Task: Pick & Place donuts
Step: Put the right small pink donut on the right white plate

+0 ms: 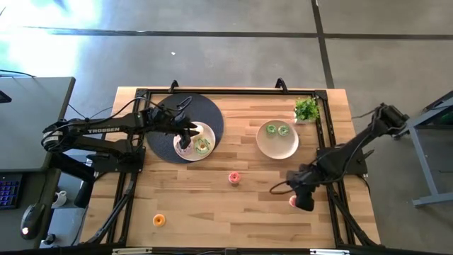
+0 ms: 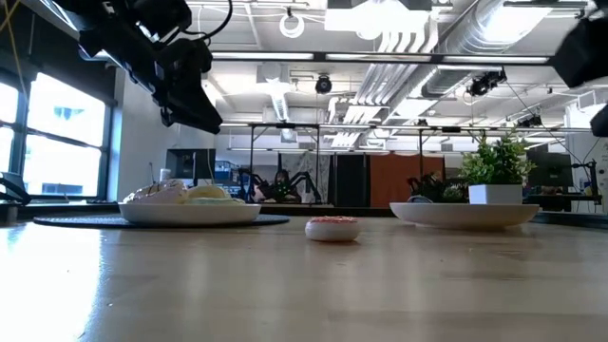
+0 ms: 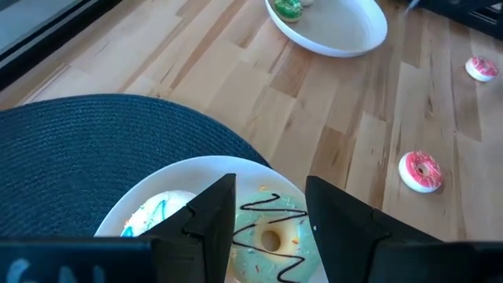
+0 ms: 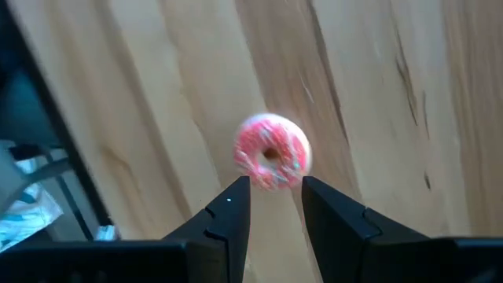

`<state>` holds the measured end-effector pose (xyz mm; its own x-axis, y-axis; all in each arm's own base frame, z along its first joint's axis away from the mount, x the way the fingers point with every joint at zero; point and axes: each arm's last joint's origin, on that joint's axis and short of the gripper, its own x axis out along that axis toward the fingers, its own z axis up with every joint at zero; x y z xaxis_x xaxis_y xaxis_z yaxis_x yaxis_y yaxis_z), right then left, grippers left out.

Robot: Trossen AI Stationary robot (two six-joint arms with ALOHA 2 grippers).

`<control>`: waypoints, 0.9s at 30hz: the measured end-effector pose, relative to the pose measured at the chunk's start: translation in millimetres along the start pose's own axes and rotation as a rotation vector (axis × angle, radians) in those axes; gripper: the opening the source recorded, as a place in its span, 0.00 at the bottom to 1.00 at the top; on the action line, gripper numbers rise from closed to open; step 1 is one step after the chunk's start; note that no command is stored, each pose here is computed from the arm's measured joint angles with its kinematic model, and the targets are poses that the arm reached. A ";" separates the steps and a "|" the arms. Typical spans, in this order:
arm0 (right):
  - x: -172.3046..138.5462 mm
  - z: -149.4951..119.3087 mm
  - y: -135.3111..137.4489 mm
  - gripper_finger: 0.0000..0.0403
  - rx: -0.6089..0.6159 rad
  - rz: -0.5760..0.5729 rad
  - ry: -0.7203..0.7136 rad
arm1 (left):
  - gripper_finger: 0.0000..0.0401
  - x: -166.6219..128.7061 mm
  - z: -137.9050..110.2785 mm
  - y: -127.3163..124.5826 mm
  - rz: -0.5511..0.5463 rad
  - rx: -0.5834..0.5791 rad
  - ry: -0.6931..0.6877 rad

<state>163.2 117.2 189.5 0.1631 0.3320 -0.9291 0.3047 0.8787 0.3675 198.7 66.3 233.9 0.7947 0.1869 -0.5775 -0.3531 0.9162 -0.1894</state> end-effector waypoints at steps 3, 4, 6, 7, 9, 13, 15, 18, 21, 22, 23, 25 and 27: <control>9.2 -7.4 -4.8 0.28 0.023 -0.014 0.017 | 0.38 0.0 0.0 -0.1 -0.001 -0.036 0.000; 12.1 -8.7 -6.1 0.28 0.021 -0.011 0.017 | 0.38 0.0 0.0 -0.1 -0.002 -0.042 0.000; 17.8 -11.0 -8.7 0.28 0.012 -0.001 0.013 | 0.38 0.0 0.0 -0.1 -0.003 -0.057 0.001; 20.6 -12.0 -10.5 0.28 0.010 0.003 0.012 | 0.38 0.0 0.0 -0.1 -0.003 -0.064 0.001; 25.7 -13.2 -13.9 0.28 0.007 0.012 0.003 | 0.38 0.0 0.0 -0.1 -0.003 -0.067 0.000; 36.1 -14.7 -20.1 0.28 0.000 0.047 -0.026 | 0.38 0.0 0.0 -0.1 -0.003 -0.067 0.000; 40.8 -15.8 -23.7 0.28 0.002 0.062 -0.034 | 0.38 0.0 0.0 -0.1 -0.003 -0.067 0.000; 47.2 -18.5 -29.7 0.28 0.009 0.076 -0.032 | 0.38 0.0 0.0 -0.1 -0.003 -0.067 0.000; 50.4 -20.1 -33.6 0.28 -0.005 0.069 -0.041 | 0.38 0.0 0.0 -0.1 -0.003 -0.066 0.000; 51.0 -20.2 -34.8 0.28 -0.006 0.060 -0.049 | 0.38 0.0 0.0 -0.1 -0.003 -0.067 0.000; 51.0 -20.2 -35.3 0.28 -0.005 0.051 -0.056 | 0.38 0.0 0.0 -0.1 -0.002 -0.066 0.000; 50.9 -19.5 -35.0 0.26 -0.001 0.051 -0.067 | 0.38 0.0 0.0 -0.1 -0.002 -0.067 0.000; 50.5 -18.1 -32.3 0.22 -0.009 0.081 -0.077 | 0.38 0.0 0.0 -0.1 -0.002 -0.066 0.000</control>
<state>144.7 111.8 130.0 0.2587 0.3746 -0.8904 0.2795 0.8533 0.4402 198.8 66.2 233.9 0.7954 0.1849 -0.5771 -0.3832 0.8912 -0.2426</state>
